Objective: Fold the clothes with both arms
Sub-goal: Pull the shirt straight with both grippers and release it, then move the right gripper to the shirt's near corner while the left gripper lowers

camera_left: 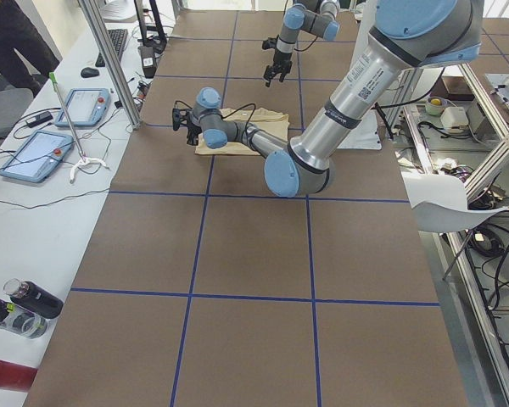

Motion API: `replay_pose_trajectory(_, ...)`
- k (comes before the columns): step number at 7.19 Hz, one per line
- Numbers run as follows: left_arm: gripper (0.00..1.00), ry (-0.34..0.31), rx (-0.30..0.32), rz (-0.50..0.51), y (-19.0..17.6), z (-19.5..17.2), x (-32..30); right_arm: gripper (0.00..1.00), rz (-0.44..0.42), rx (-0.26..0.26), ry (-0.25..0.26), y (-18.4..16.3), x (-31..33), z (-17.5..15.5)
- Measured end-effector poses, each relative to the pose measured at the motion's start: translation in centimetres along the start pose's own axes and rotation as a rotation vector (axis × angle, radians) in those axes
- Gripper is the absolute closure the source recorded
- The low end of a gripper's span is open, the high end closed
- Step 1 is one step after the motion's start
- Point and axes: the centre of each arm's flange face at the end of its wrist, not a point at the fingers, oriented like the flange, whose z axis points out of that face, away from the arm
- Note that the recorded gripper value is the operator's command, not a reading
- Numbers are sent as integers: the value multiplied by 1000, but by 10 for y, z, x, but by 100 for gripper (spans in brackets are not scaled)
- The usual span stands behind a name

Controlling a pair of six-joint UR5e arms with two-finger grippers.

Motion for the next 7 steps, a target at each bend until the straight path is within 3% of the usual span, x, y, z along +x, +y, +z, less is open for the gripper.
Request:
replay_pose_trajectory(5,53,23,-45,-8,11,-51,0,0,22,-17,-30,60,7,61)
replay_pose_trajectory(7,53,21,-46,-9,13,-55,-4,2,81,-15,-64,76,12,74)
